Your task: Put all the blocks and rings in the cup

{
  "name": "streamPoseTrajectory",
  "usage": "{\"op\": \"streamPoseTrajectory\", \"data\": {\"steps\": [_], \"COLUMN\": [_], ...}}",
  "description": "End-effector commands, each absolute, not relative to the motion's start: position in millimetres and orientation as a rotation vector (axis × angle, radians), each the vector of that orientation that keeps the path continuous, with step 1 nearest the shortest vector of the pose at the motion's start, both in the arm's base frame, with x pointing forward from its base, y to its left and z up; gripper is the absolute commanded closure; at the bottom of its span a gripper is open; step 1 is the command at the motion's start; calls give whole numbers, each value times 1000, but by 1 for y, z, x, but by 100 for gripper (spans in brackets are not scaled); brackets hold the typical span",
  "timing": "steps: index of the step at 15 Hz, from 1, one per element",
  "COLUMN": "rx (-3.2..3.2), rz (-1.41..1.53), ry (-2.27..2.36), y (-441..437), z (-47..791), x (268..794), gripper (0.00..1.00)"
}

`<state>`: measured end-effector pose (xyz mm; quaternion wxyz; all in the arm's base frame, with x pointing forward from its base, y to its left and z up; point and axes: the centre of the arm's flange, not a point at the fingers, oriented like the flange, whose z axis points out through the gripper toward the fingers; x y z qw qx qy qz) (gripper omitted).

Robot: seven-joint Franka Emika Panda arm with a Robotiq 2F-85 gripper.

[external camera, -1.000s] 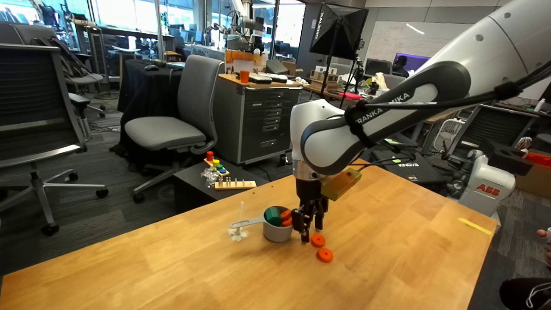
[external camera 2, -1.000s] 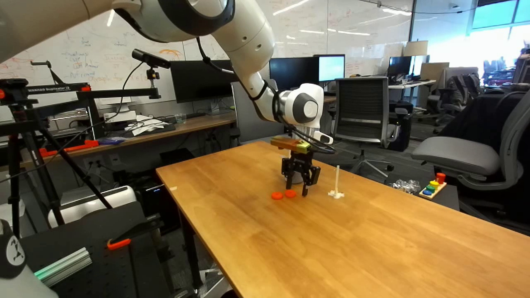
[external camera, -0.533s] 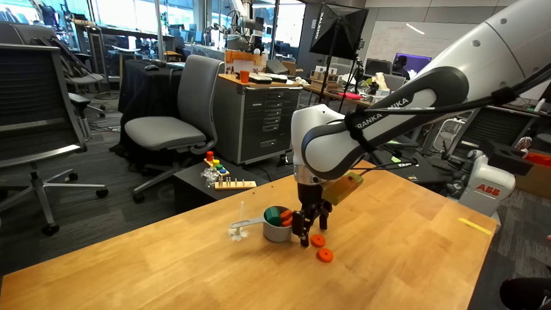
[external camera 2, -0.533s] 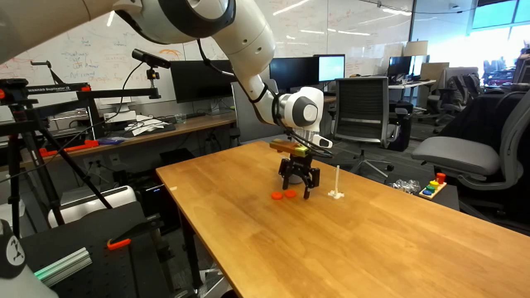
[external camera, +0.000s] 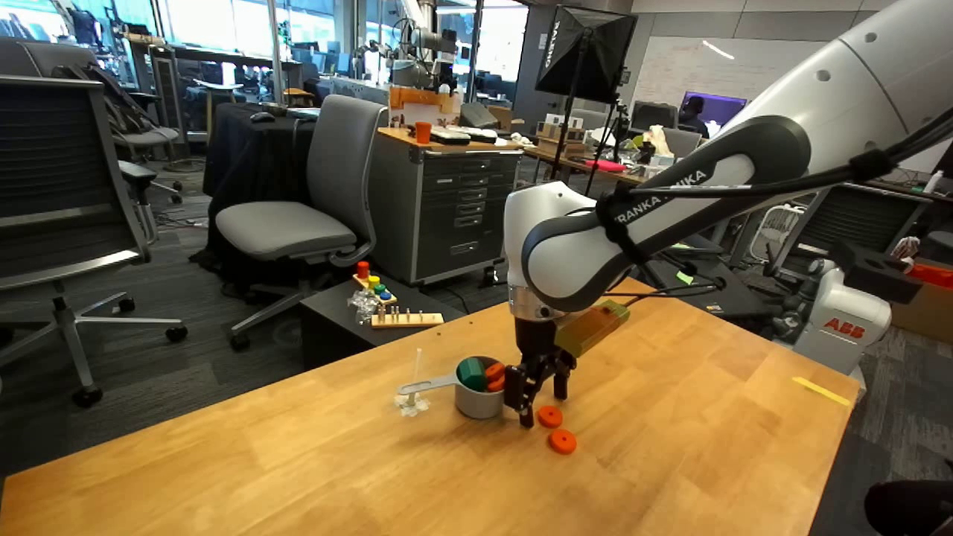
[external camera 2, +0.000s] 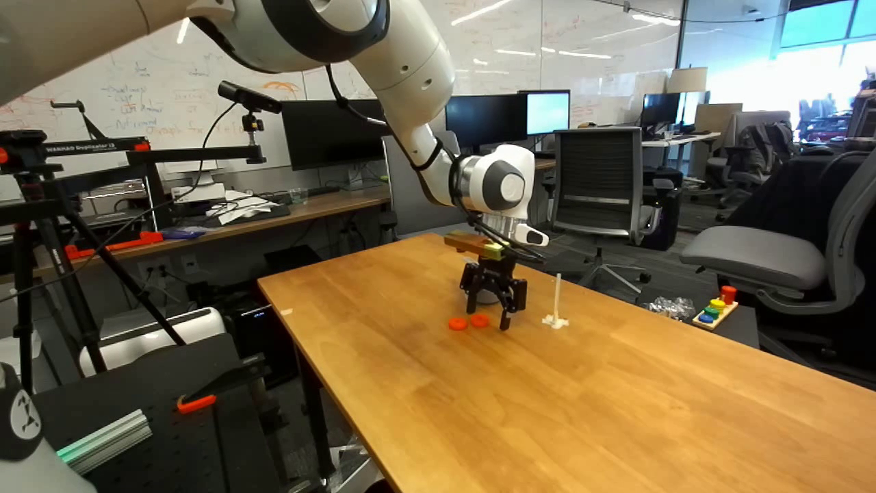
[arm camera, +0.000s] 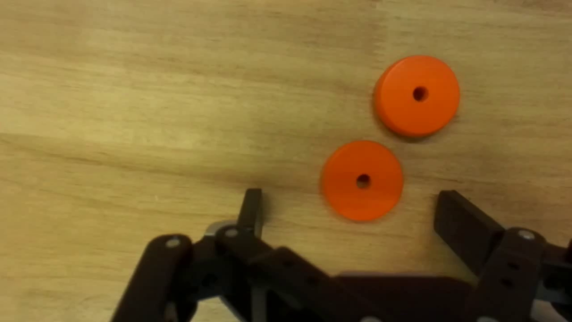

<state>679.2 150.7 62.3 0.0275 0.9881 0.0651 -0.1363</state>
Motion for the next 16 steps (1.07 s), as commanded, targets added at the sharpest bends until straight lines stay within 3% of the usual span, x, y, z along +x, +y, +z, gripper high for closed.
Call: {"op": "streamPoseTrajectory", "data": {"steps": [1,16], "rx": [3053,3057], "rz": [-443,-429], "ry": [161,122], "y": [156,165], "z": [65,63], "x": [670,660], "gripper": [0,0]}}
